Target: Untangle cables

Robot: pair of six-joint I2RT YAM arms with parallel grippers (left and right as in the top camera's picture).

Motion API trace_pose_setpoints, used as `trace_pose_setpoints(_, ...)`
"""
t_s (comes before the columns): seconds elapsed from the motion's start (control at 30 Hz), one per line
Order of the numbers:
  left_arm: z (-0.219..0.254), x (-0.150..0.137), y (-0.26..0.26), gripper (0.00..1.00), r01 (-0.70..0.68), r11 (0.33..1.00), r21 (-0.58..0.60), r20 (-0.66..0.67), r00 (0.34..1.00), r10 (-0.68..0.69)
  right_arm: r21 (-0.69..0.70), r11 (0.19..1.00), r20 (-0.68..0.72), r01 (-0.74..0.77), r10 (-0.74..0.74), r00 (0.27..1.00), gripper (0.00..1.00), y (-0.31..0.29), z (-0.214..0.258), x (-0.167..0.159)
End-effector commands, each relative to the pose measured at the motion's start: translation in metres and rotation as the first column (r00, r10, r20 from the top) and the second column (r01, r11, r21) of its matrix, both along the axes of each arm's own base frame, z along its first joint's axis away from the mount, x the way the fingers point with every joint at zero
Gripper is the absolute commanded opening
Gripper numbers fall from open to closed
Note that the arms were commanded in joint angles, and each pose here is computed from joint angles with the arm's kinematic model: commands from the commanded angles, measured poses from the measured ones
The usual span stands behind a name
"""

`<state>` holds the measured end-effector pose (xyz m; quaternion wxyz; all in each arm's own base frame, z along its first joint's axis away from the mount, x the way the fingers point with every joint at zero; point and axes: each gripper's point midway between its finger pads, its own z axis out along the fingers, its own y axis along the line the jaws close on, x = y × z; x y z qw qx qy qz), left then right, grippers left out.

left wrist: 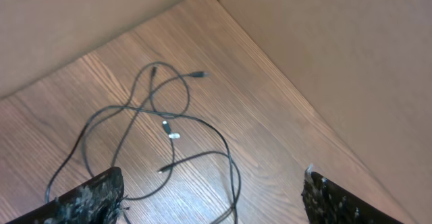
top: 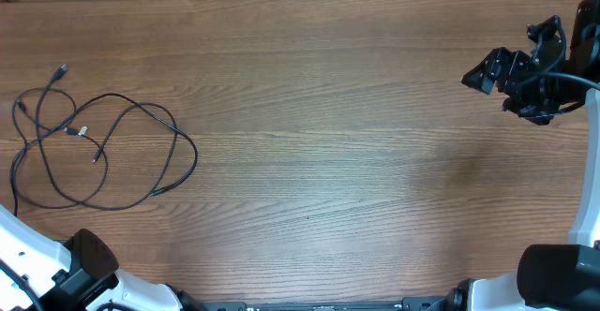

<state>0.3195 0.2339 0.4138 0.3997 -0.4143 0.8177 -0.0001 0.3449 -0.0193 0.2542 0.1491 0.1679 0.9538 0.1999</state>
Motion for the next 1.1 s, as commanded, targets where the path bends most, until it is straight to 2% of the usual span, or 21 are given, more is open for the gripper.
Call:
trace_pose_setpoints(0.0, -0.003, 0.01, -0.015, 0.84, 0.09, 0.996, -0.012, 0.002, 0.996, -0.09, -0.004, 1.0, 0.003, -0.002, 0.002, 1.0, 0.89, -0.001, 0.0, 0.0)
trace_pose_setpoints(0.4, -0.009, 0.036, -0.074, 0.83, 0.279, 0.96, -0.005, -0.041, 0.959, -0.279, -0.004, 1.0, 0.003, -0.002, 0.002, 1.0, 0.89, -0.001, 0.0, 0.0)
trace_pose_setpoints(0.43, -0.011, 0.04, -0.089, 0.82, 0.332, 0.943, -0.001, -0.058, 0.942, -0.331, -0.004, 1.0, 0.003, -0.002, 0.002, 1.0, 0.89, -0.001, 0.0, 0.0)
trace_pose_setpoints(0.6, -0.016, 0.043, -0.116, 0.82, 0.411, 0.911, -0.012, -0.087, 0.908, -0.411, -0.004, 1.0, -0.001, -0.002, 0.002, 1.0, 0.89, -0.001, 0.0, -0.001)
trace_pose_setpoints(1.07, -0.031, 0.052, -0.161, 0.83, 0.536, 0.844, -0.028, -0.144, 0.833, -0.534, -0.003, 1.0, -0.003, -0.003, 0.003, 1.0, 0.89, -0.001, 0.0, -0.001)
